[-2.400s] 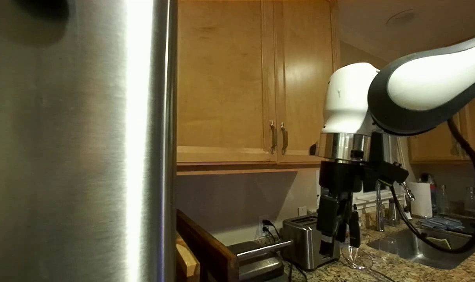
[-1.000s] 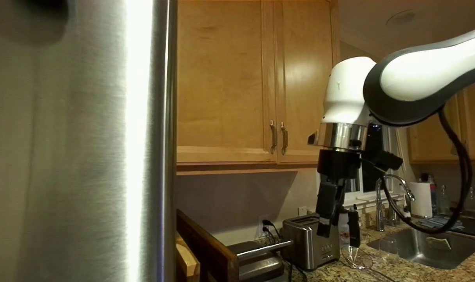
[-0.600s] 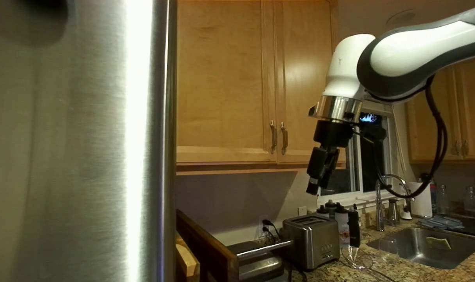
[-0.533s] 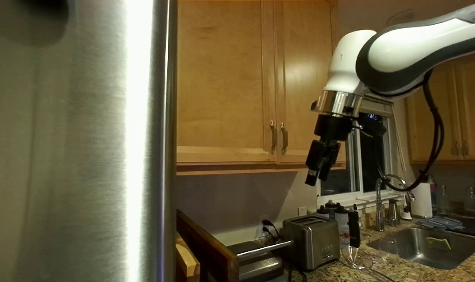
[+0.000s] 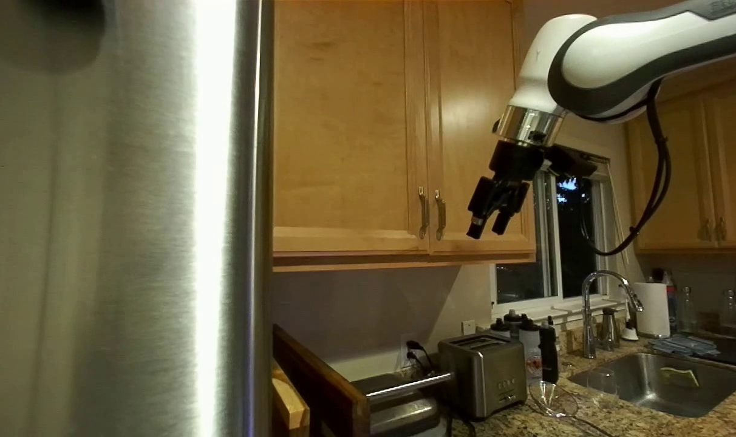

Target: Take the wooden bar out of the top cupboard, put it on the refrigerator, then close the cupboard door

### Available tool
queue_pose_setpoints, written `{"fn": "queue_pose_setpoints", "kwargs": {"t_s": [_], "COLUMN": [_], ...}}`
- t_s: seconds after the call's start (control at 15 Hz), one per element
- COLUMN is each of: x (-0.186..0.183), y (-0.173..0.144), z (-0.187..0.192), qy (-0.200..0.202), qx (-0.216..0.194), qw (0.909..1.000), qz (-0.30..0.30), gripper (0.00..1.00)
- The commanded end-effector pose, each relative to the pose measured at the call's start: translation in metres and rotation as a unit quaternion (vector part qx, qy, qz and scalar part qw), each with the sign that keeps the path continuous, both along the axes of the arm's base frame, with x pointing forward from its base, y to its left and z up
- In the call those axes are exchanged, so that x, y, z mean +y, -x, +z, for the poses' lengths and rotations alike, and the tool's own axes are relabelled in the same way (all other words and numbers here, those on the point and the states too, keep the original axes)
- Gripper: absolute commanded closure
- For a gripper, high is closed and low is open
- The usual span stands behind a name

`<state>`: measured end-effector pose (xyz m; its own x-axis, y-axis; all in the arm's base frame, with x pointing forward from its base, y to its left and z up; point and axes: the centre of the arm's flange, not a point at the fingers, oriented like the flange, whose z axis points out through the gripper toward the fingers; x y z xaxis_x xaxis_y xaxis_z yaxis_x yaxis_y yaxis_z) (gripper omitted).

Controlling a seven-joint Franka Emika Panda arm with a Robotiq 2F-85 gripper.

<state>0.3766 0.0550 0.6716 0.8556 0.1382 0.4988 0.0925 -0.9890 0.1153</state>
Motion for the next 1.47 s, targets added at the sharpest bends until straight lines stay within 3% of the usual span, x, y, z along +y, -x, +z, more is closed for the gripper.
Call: {"fn": "queue_pose_setpoints", "kwargs": {"t_s": [0.0,0.33,0.8,1.07,1.4], "x": [0.0,-0.002,-0.043,-0.059,-0.068], "y": [-0.001,-0.007,-0.068,-0.104,-0.124], "z": [-0.001,0.0,0.025,0.022,0.028], "qy": [0.0,0.009,0.029,0.028,0.035], "qx": [0.001,-0.005,-0.086,-0.1,-0.129], "qw": [1.0,0.9999,0.9942,0.9914,0.9872], "qz": [0.0,-0.011,-0.058,-0.08,-0.088], "gripper": [0.0,0.0,0.0,0.0,0.0]}}
